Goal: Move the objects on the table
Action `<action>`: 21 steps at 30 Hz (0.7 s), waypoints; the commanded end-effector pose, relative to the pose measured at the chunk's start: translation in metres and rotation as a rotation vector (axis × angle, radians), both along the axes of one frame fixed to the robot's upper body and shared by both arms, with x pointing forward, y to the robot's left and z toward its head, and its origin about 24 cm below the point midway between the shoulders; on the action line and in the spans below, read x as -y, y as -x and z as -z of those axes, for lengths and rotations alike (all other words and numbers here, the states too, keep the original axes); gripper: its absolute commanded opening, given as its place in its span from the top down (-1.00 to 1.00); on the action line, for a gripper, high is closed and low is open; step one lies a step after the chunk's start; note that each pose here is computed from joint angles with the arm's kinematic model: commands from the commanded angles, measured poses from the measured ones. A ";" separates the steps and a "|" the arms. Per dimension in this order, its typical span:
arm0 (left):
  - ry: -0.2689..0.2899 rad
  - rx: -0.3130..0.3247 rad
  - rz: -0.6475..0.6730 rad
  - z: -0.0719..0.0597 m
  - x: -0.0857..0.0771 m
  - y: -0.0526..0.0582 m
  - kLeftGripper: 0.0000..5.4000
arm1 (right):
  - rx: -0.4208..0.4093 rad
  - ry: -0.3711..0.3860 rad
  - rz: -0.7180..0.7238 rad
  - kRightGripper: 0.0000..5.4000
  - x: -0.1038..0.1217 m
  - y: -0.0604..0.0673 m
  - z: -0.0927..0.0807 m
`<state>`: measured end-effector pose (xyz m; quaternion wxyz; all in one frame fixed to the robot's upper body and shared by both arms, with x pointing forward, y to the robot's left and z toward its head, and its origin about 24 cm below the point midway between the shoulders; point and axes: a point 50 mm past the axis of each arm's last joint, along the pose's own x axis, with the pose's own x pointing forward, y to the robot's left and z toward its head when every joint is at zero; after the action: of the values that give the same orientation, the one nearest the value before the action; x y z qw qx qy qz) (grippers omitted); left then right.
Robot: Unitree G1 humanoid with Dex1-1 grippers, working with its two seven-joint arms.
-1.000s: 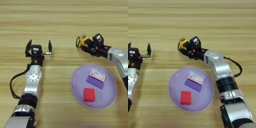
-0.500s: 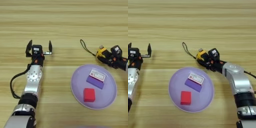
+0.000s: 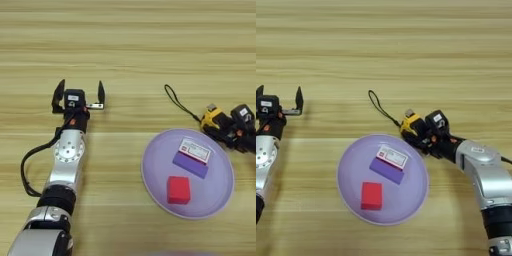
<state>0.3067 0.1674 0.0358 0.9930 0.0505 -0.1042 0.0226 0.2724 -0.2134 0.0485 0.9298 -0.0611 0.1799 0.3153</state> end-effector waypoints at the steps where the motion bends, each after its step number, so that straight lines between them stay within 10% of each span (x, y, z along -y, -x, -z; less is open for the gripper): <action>1: -0.003 0.010 0.001 -0.002 0.000 -0.002 -1.00 | -0.017 0.031 0.025 0.03 0.011 0.005 0.004; 21: -0.003 0.013 0.001 -0.002 0.000 -0.002 -1.00 | -0.032 0.027 -0.193 0.03 -0.015 0.032 0.009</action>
<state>0.3064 0.1675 0.0354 0.9929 0.0510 -0.1047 0.0224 0.2498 -0.2038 0.0477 0.9061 -0.0917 0.1731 0.3750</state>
